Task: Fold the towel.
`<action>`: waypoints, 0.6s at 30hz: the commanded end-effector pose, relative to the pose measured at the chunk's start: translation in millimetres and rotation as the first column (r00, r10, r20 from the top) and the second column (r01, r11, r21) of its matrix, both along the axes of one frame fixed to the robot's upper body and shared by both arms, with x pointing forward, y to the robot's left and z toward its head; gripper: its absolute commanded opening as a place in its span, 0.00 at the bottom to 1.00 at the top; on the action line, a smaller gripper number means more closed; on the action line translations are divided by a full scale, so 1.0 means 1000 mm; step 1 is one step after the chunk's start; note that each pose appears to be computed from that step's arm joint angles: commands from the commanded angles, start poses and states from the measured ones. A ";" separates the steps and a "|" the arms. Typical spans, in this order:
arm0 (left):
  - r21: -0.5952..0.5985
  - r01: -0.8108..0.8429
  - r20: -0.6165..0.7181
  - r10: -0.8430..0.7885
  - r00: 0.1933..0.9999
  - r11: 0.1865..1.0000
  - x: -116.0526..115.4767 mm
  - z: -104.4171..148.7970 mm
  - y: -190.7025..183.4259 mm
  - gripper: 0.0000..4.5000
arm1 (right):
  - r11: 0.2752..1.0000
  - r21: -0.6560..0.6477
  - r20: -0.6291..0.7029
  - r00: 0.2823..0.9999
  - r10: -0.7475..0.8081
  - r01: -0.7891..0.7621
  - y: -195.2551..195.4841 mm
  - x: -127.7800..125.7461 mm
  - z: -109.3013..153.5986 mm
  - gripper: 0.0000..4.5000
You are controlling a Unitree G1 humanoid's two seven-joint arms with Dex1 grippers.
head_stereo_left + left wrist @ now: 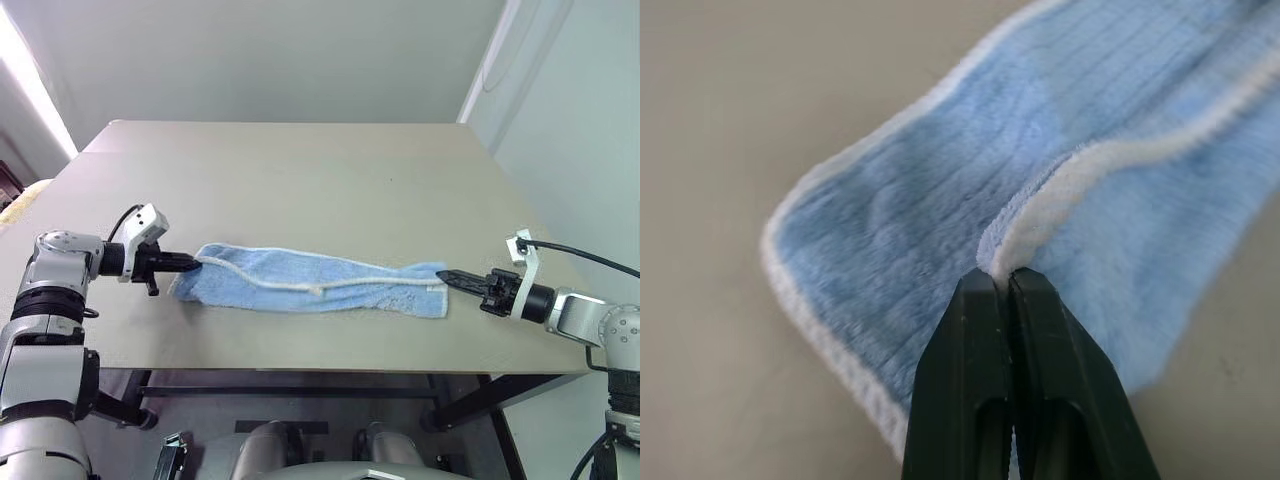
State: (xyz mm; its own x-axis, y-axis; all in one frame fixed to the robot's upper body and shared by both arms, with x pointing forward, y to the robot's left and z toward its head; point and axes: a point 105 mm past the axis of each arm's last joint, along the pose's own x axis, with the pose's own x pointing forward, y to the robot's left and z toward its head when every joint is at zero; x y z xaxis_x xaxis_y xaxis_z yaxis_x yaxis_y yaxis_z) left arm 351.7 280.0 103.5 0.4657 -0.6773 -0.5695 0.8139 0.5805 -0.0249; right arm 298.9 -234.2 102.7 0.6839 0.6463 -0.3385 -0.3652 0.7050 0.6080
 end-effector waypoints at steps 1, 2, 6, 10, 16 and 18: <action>0.027 -0.014 0.046 0.012 0.999 1.000 0.011 0.010 -0.001 0.00 | 1.000 -0.011 0.042 0.999 -0.019 0.020 -0.001 0.015 0.005 0.00; 0.030 -0.018 0.048 0.016 0.999 0.999 0.013 0.009 -0.002 0.00 | 1.000 -0.017 0.043 0.999 -0.022 0.023 -0.001 0.017 0.004 0.00; 0.004 -0.063 0.079 0.062 0.995 0.998 0.024 0.012 -0.008 0.00 | 0.999 -0.023 0.043 0.999 -0.032 0.033 0.002 0.028 0.000 0.00; -0.016 -0.130 0.122 0.131 0.984 0.991 0.037 0.014 -0.013 0.00 | 0.999 -0.017 0.042 0.998 -0.047 0.047 0.004 0.036 -0.002 0.00; -0.048 -0.253 0.155 0.258 0.954 0.966 0.048 0.010 -0.010 0.00 | 0.995 -0.054 0.060 0.995 -0.078 0.081 0.003 0.045 -0.005 0.00; -0.044 -0.269 0.160 0.272 0.949 0.962 0.049 0.006 -0.010 0.00 | 0.994 -0.067 0.062 0.994 -0.087 0.091 0.001 0.047 -0.008 0.00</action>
